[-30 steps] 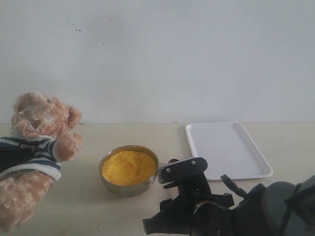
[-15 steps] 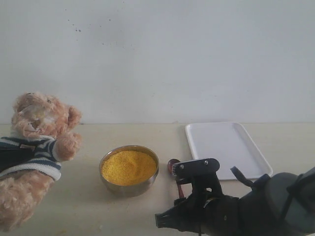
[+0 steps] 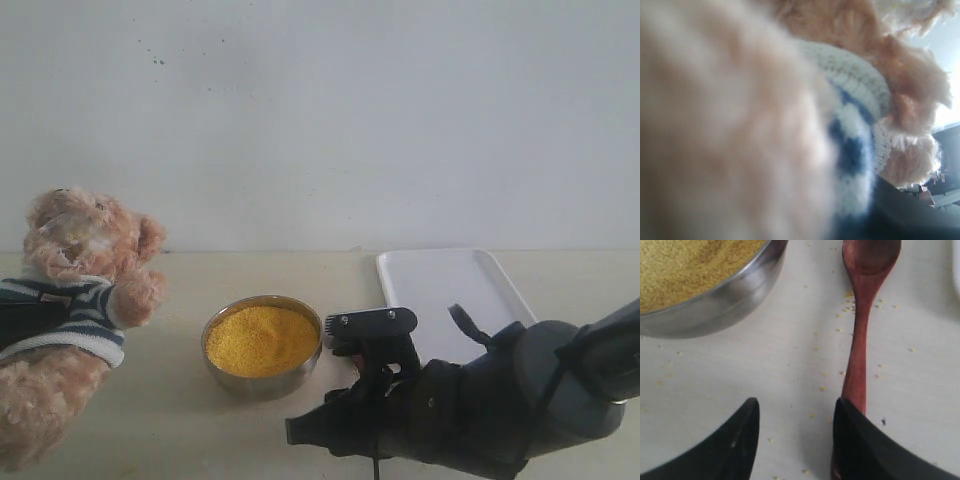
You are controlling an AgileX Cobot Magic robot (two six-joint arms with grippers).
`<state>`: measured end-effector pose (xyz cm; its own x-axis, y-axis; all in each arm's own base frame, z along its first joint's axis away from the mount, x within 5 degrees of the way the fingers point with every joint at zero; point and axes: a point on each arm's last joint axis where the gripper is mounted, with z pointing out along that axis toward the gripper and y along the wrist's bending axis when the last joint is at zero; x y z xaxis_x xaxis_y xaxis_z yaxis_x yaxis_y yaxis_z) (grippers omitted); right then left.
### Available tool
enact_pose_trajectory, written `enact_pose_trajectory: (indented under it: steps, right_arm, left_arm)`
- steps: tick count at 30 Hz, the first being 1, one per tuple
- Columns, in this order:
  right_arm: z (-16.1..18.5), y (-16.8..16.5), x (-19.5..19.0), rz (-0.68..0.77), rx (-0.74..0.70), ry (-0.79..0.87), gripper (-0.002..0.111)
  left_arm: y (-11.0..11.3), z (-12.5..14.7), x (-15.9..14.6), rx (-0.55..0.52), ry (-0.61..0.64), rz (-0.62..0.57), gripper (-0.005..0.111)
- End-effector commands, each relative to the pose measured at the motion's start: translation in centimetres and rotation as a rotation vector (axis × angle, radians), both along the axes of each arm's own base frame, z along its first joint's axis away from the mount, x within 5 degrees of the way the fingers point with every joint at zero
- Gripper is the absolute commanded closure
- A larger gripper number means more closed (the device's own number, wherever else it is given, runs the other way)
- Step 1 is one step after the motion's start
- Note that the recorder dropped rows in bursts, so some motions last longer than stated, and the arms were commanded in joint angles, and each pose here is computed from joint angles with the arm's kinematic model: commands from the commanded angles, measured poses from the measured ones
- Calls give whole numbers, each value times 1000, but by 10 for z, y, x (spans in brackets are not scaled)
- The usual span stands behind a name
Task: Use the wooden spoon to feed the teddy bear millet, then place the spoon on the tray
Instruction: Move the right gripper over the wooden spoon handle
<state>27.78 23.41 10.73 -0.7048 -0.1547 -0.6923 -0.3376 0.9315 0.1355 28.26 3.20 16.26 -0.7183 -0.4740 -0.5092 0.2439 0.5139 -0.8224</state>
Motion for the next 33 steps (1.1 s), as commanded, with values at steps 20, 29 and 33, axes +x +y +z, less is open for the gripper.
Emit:
enact_pose_trajectory:
  steps: [20,29,33]
  right_arm:
    - [33,-2,7,77,-46,-158,64]
    - [6,-2,7,89,-105,-111,64]
    - [5,-3,8,86,-108,-112,64]
  left_arm:
    - [-3,6,-1,-17,-47,-10,103]
    - [-3,6,-1,-17,-47,-10,103]
    - [-3,6,-1,-17,-47,-10,103]
